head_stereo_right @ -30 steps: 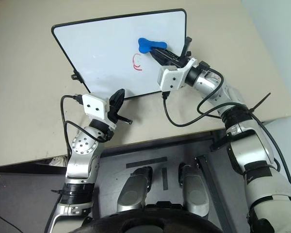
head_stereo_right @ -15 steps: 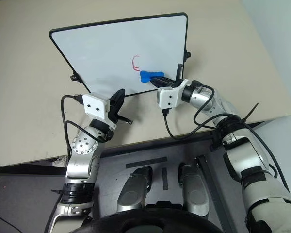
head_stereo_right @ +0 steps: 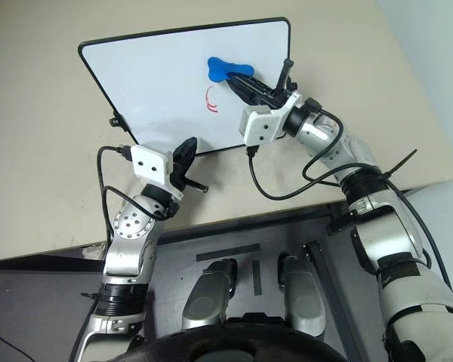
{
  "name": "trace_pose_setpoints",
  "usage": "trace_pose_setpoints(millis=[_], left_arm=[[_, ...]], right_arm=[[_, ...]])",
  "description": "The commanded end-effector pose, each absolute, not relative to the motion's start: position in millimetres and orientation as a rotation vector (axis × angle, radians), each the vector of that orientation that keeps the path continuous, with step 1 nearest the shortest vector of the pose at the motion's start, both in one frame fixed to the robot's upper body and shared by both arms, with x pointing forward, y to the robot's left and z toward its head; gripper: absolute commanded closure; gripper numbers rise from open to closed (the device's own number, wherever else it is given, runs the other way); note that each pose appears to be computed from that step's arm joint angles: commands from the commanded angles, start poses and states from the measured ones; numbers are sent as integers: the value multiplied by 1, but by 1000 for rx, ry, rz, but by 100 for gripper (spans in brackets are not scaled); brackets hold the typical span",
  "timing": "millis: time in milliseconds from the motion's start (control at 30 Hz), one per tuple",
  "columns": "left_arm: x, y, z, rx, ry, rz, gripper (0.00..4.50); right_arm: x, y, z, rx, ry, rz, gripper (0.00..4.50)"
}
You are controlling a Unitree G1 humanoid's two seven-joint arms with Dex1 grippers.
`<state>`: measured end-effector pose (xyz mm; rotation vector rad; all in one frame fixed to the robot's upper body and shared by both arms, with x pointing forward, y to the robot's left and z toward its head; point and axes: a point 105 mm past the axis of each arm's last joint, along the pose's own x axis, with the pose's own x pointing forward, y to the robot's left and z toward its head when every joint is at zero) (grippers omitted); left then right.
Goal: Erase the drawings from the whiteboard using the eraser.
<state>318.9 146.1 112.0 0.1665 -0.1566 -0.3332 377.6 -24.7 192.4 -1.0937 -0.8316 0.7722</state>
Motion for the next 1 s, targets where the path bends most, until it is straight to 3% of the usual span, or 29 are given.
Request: trace_pose_setpoints(millis=[33,300,567,700,1000], left_arm=[[319,143,122,174,-201,-347,450],[319,143,123,175,-202,-346,450],[319,143,123,177,-201,-349,450],[319,143,123,177,-202,-349,450],[320,142,123,177,-204,-349,450]], right_arm=[[372,-17,168,-1096,-757,882,447],[367,-11,144,-1102,-668,973,447],[376,-16,200,-1089,-870,731,447],[375,-17,211,-1073,-915,687,447],[368,-3,159,-1109,-758,889,447]])
